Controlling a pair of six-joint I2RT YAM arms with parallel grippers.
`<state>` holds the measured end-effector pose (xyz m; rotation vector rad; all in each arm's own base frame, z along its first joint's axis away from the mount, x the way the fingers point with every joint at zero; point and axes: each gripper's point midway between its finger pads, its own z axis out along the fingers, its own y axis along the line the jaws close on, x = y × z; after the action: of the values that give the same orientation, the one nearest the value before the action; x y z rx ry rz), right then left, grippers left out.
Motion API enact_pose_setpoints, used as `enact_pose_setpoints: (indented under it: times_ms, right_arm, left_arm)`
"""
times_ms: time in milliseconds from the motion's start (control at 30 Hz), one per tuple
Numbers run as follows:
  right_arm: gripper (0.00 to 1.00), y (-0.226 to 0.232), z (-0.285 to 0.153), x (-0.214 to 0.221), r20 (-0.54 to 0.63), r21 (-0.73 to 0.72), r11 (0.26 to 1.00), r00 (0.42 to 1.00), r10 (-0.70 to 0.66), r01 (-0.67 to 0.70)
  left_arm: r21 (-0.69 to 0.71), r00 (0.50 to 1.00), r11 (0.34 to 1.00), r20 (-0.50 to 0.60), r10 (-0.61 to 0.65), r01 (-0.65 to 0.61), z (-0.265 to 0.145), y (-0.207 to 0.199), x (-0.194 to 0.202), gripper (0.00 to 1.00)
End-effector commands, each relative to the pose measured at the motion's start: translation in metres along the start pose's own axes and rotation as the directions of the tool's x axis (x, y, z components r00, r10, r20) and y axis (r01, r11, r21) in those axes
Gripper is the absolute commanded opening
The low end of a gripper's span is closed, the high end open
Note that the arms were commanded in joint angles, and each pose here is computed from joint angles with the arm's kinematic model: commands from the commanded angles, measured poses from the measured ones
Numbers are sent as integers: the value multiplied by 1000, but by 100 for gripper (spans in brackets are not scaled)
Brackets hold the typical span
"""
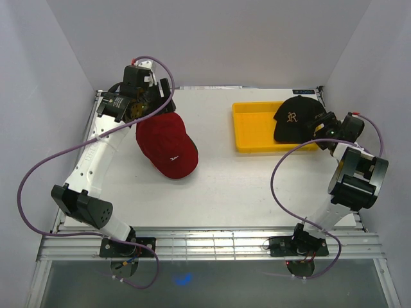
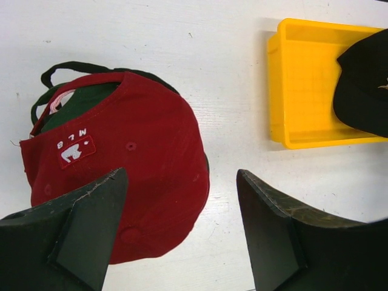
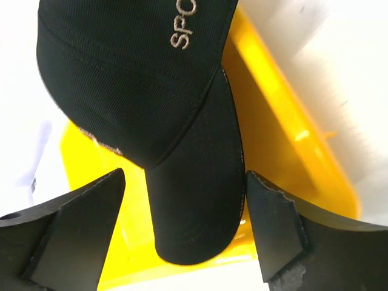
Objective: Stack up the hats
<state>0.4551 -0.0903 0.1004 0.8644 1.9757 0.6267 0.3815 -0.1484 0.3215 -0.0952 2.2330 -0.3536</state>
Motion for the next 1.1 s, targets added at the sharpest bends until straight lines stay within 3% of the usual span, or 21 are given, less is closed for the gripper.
enact_pose_setpoints:
  times_ms: [0, 133, 333, 667, 1067]
  right_arm:
    - [84, 28, -17, -8, 53, -112, 994, 999, -6, 12]
    - [75, 37, -23, -2, 50, -167, 986, 998, 27, -18]
    - [53, 61, -34, 2, 69, -285, 958, 996, 55, -34]
    - [52, 99, -20, 19, 39, -314, 950, 999, 6, 6]
    - [52, 128, 8, 77, -32, -287, 958, 999, -24, 14]
  left_arm:
    - [30, 999, 1000, 50, 2, -3, -16, -7, -10, 83]
    - [31, 999, 1000, 51, 0, -2, -18, -9, -9, 83]
    - [28, 999, 1000, 54, 0, -1, -20, -11, -9, 83]
    - [27, 999, 1000, 51, 2, -3, -19, -15, -9, 83]
    - [10, 998, 1000, 57, 15, -15, -23, -13, -12, 83]
